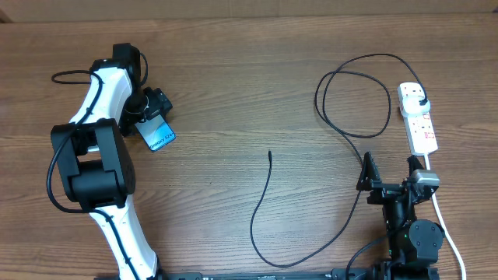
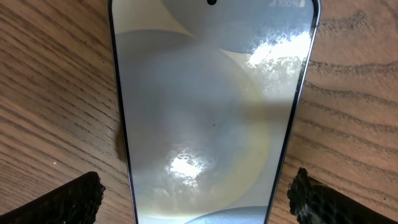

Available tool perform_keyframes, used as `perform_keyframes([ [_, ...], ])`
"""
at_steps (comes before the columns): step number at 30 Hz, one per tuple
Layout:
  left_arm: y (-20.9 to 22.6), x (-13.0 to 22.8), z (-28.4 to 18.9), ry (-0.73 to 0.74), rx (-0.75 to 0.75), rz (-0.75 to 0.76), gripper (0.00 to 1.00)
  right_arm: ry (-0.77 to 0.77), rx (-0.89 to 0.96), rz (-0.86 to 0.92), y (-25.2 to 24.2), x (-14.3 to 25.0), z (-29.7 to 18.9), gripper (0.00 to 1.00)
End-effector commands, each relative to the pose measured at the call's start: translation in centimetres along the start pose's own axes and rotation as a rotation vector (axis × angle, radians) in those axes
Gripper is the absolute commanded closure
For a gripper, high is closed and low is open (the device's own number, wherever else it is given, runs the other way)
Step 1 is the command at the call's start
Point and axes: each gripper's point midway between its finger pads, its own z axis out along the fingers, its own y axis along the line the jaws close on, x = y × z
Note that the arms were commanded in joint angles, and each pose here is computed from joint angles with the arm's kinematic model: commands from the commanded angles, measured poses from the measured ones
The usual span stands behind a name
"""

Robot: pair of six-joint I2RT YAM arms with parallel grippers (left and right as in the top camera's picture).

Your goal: Plug charger to phone and switch on socket

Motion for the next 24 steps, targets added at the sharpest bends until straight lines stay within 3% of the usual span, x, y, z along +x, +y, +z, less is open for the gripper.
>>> perform_keyframes([
  [1, 0.16, 0.55, 0.69, 0.025, -0.002, 0.007, 0.01, -0.006, -0.005, 0.002, 0.11, 0.14, 0.01, 0.0],
  [24, -0.08, 0.07, 0.71, 0.004, 0.007, 0.006, 0.0, -0.006, -0.005, 0.002, 0.11, 0.14, 0.01, 0.0],
])
